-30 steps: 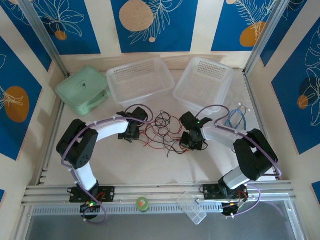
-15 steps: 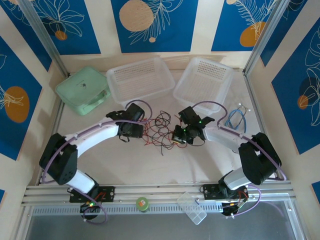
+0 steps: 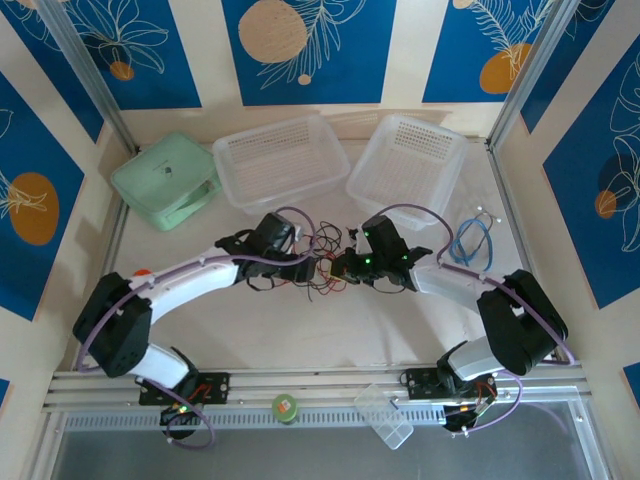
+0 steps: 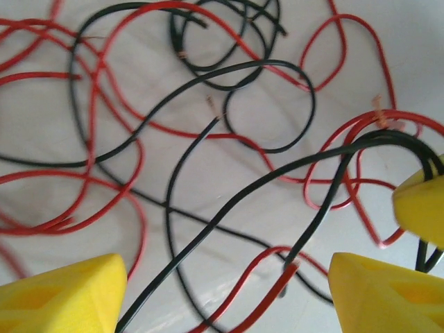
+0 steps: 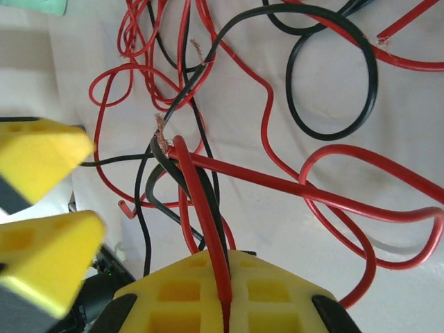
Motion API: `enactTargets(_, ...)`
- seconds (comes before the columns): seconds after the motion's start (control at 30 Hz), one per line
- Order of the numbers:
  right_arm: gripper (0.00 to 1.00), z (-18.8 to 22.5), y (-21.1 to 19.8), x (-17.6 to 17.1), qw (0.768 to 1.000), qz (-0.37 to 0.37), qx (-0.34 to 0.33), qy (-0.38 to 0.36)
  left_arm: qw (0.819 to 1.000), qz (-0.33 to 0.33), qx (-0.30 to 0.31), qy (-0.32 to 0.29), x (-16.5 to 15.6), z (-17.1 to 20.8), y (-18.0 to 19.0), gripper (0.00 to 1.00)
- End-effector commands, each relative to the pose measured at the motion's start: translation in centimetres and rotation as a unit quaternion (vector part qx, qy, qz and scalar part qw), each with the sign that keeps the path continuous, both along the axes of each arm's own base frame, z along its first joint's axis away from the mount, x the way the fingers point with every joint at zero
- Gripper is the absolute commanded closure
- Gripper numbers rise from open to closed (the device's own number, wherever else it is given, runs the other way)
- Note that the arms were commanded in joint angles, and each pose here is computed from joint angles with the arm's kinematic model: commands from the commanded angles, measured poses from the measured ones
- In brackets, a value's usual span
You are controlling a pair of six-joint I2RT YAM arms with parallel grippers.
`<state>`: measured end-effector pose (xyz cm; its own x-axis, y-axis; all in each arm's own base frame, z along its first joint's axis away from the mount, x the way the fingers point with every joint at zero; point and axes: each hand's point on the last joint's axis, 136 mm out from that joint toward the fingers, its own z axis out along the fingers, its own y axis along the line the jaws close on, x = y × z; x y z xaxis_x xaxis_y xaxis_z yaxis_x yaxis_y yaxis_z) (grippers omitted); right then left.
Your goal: Untangle the cables
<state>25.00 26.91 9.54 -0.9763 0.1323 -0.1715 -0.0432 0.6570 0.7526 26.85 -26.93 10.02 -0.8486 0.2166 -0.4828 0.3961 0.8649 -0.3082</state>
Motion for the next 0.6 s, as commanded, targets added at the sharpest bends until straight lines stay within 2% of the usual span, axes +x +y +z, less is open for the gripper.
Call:
enactTargets(0.0, 1.0, 1.8, 0.6, -0.4, 0.999, 0.031, 0.026, -0.036, 0.998, -0.034, -0.045, -0.023, 0.6, 1.2, -3.3, 0.24)
enactTargets(0.17, 1.0, 1.9, 0.5, -0.6, 0.998, 0.033, 0.026, -0.043, 0.998, -0.044, -0.032, -0.029, 0.9, 0.6, -4.6, 0.24)
enactTargets(0.37, 1.0, 2.0, 0.5, -0.9, 0.998, 0.04, 0.028, -0.043, 0.999, -0.007, -0.012, -0.039, 1.7, -1.2, -3.6, 0.25)
enactTargets(0.57, 1.0, 1.7, 0.0, -0.9, 0.999, 0.03, 0.02, -0.04, 0.997, -0.015, -0.06, -0.052, 1.1, -0.1, -4.2, 0.23)
